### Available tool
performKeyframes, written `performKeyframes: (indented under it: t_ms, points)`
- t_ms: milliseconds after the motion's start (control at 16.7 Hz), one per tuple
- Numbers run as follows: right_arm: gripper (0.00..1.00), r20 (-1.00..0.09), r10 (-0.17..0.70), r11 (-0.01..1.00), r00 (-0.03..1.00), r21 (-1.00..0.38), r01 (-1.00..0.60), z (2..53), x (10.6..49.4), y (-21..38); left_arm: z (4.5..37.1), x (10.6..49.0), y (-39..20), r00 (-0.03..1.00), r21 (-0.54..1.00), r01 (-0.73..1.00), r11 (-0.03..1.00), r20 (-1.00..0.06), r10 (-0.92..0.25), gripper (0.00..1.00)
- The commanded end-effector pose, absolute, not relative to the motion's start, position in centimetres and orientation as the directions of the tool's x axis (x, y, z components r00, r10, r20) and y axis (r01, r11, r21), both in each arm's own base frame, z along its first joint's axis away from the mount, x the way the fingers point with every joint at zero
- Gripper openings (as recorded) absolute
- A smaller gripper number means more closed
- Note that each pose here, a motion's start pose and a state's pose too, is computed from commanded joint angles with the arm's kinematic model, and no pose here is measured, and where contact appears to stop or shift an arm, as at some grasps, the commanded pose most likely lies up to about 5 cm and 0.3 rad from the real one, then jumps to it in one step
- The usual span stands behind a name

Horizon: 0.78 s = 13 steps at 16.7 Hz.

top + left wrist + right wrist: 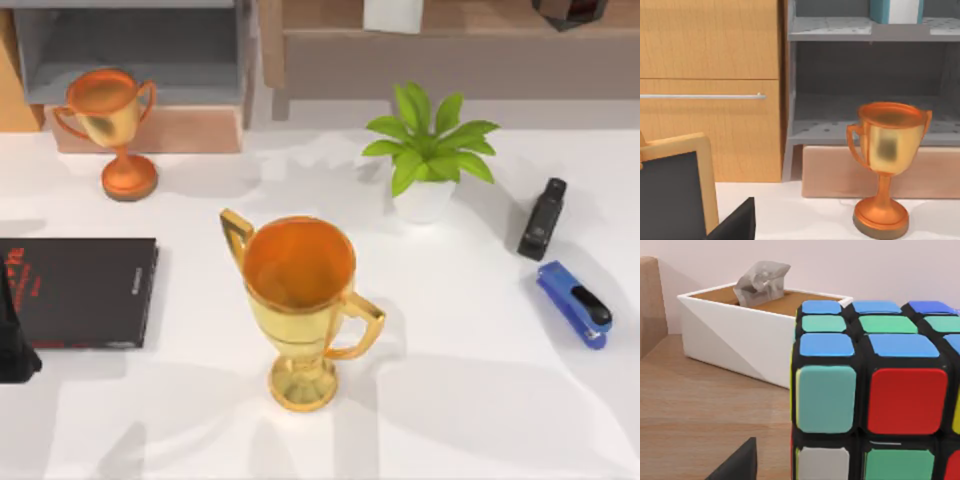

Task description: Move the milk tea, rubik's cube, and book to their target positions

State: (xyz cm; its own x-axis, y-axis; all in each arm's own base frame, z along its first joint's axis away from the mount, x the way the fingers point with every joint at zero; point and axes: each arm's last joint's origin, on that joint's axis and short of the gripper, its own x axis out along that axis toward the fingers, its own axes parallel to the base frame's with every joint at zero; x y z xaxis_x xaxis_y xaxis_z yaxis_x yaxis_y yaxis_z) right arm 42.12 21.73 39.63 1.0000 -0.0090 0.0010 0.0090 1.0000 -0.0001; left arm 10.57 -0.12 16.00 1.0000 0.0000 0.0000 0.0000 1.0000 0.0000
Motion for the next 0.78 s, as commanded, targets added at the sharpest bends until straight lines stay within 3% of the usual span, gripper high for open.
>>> performKeyframes:
  t_ms: [420, 780]
  points:
    - [1.0, -0.001, -0.009, 1.0, 1.0, -0.002, 0.009, 40.1, 41.5, 20.5, 16.0, 10.6, -0.1, 1.0, 0.0, 0.0, 1.0, 0.0, 0.0, 1.0]
    - [1.0, 0.006, -0.004, 1.0, 1.0, -0.002, 0.004, 42.1, 35.7, 14.6, 16.0, 10.6, -0.1, 1.0, 0.0, 0.0, 1.0, 0.0, 0.0, 1.0]
